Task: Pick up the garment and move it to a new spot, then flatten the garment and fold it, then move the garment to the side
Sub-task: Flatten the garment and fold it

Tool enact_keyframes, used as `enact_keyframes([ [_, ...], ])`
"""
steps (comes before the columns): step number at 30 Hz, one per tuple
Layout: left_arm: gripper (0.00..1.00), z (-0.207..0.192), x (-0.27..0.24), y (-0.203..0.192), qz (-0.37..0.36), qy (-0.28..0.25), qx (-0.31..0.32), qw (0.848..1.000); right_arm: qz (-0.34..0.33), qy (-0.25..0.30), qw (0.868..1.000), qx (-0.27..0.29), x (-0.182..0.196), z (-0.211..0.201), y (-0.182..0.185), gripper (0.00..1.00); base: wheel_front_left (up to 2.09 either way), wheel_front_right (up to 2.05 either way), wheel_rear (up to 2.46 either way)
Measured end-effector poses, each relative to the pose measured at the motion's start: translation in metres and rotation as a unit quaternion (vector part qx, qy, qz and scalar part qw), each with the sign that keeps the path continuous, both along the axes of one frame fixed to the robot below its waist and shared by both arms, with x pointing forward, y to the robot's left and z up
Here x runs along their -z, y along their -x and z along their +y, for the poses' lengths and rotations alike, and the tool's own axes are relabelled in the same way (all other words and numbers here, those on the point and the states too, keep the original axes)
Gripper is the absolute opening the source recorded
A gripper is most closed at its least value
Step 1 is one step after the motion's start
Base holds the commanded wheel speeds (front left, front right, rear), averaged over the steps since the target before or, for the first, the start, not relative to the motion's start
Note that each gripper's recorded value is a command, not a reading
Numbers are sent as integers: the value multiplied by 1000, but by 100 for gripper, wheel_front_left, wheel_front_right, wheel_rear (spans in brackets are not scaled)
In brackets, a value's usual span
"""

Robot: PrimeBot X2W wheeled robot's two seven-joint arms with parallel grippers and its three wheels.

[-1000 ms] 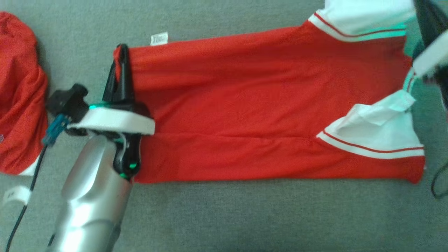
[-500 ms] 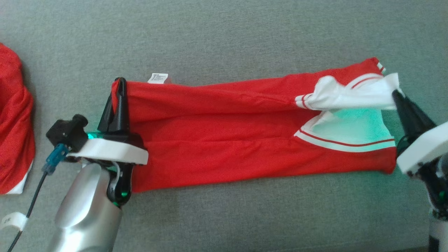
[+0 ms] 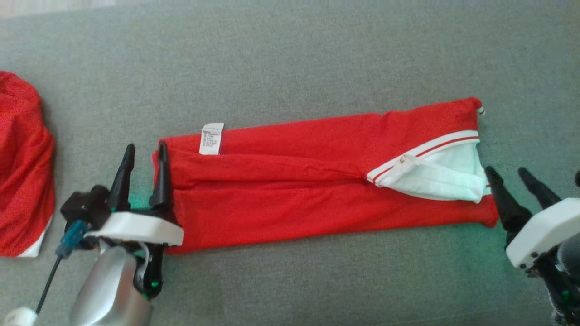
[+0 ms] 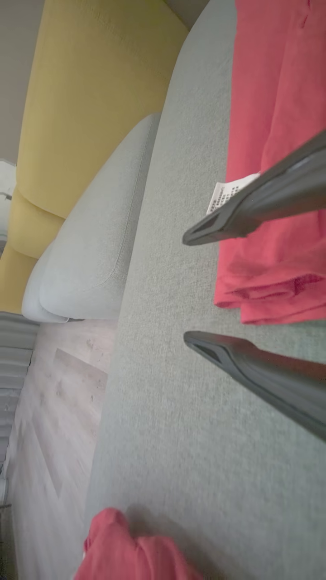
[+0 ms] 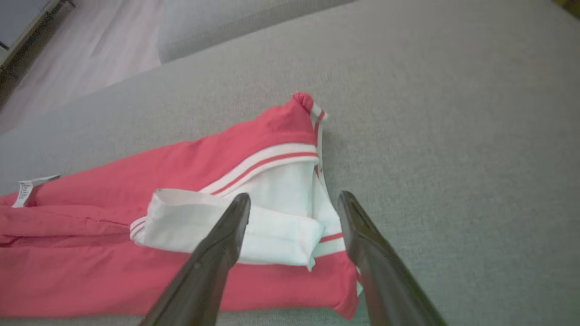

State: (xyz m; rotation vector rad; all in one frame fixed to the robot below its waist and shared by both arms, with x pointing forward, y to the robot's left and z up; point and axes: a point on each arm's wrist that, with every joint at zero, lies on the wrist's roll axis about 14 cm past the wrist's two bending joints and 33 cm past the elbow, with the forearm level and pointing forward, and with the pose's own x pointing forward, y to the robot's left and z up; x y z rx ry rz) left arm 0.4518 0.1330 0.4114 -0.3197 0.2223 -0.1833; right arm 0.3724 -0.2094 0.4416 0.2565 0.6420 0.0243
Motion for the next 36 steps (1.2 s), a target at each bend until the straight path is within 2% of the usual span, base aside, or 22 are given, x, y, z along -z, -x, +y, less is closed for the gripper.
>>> enact_keyframes([
  [4, 100, 15, -15, 8, -21, -29, -25, 999, -35, 12, 999, 19, -12, -9, -1, 100, 0, 0, 0],
  [13, 100, 34, -41, 16, -64, -91, -37, 993, 19, 2, 1000, 15, 21, -1, -5, 100, 0, 0, 0],
  [20, 100, 45, -45, 17, -67, -94, -51, 992, 20, 9, 1000, 2, 32, 10, -41, 100, 0, 0, 0],
  [26, 100, 47, -37, 19, -54, -88, -59, 993, 92, 29, 995, -7, 74, 9, -29, 100, 0, 0, 0],
  [32, 100, 47, -33, 20, -47, -87, -59, 993, 109, 28, 993, -23, 78, 15, -36, 100, 0, 0, 0],
  [33, 100, 47, -32, 19, -47, -85, -60, 993, 112, 24, 993, -26, 78, 16, -36, 47, 0, 0, 0],
  [34, 100, 46, -32, 19, -46, -83, -60, 994, 115, 24, 993, -32, 79, 17, -36, 0, 0, 0, 0],
  [36, 100, 46, -32, 18, -46, -82, -59, 994, 118, 27, 992, -45, 79, 20, -36, 0, 0, 0, 0],
])
